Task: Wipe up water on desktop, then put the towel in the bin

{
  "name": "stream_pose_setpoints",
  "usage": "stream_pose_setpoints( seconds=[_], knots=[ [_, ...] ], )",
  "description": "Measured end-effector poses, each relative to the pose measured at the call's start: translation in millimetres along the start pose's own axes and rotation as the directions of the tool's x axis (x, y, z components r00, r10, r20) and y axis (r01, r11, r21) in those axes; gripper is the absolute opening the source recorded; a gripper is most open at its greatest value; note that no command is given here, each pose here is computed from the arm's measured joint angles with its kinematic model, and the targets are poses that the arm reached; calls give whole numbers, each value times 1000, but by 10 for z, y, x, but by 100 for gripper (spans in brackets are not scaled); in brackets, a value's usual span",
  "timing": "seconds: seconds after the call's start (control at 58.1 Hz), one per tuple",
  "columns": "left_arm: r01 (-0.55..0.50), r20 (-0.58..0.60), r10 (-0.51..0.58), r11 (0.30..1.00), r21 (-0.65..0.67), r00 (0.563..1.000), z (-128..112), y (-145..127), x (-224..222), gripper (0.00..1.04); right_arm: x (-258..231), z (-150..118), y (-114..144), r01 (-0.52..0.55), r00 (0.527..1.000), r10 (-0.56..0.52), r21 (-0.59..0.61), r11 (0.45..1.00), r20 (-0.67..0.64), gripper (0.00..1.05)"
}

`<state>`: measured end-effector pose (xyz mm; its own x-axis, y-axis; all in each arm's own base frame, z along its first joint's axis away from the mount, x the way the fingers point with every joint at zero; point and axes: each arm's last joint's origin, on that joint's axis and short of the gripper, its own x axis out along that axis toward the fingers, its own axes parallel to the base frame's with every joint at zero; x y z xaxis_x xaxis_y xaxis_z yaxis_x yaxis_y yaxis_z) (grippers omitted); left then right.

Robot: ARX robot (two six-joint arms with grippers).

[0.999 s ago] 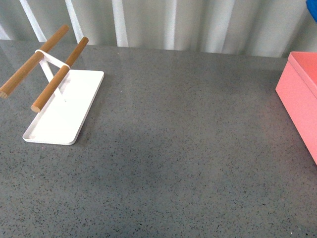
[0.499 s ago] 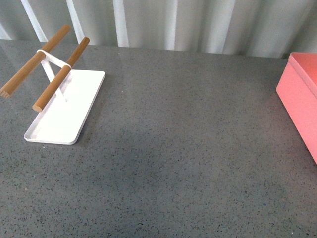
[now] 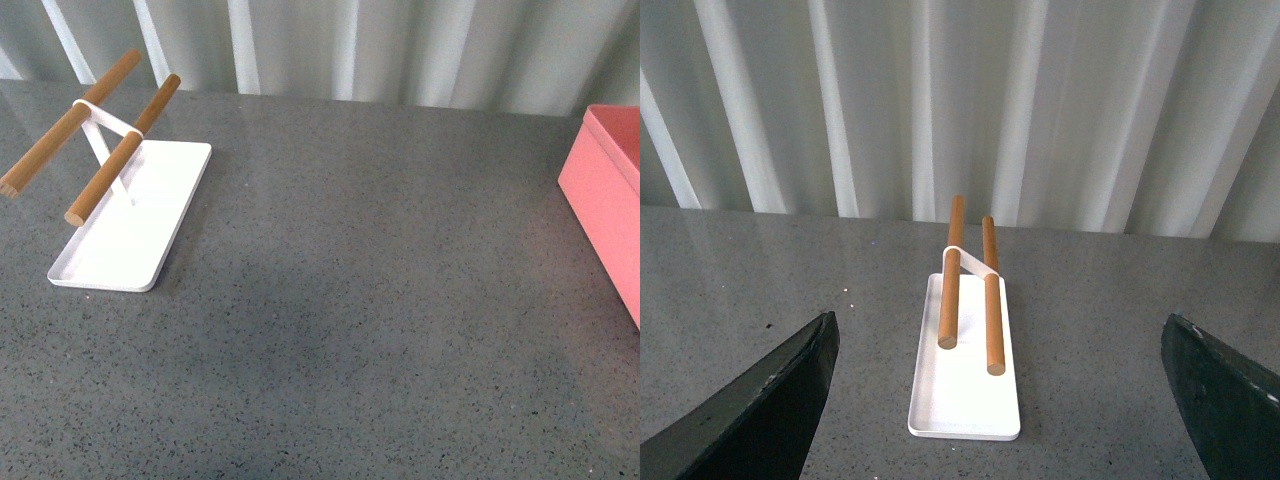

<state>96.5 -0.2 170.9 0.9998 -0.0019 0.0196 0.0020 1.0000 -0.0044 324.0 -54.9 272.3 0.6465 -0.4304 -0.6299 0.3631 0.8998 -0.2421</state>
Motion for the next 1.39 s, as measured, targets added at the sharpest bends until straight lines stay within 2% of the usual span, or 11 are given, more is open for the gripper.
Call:
stream_pose_setpoints(
  seconds=[0.362,0.396,0.637,0.74,0.947,1.05,1.119,1.188,1.291,1.394],
  knots=[
    [0,0,0,1000,0,1000,0,0,0,98,13,-79,3,8,999,-8,-3,1000,-38,6],
    [0,0,0,1000,0,1000,0,0,0,98,14,-79,1,10,999,-10,-3,1000,-39,8],
    [0,0,0,1000,0,1000,0,0,0,98,14,-79,-2,14,999,-14,-2,1000,-39,44],
    [0,0,0,1000,0,1000,0,0,0,98,14,-78,-2,14,999,-14,-2,1000,-38,66],
    [0,0,0,1000,0,1000,0,0,0,98,14,-78,-2,13,999,-13,-1,1000,-38,99],
    [0,0,0,1000,0,1000,0,0,0,98,15,-80,-2,12,999,-12,2,1000,-40,97],
    [0,0,0,1000,0,1000,0,0,0,98,37,-101,-16,-38,989,46,56,998,-143,98],
    [0,0,0,1000,0,1000,0,0,0,98,127,-277,1,-7,962,33,96,995,-271,98],
    [0,0,0,1000,0,1000,0,0,0,98,322,-639,85,28,927,-4,60,998,-376,98],
    [0,0,0,1000,0,1000,0,0,0,98,298,-611,105,-26,915,82,146,989,-394,98]
  ],
)
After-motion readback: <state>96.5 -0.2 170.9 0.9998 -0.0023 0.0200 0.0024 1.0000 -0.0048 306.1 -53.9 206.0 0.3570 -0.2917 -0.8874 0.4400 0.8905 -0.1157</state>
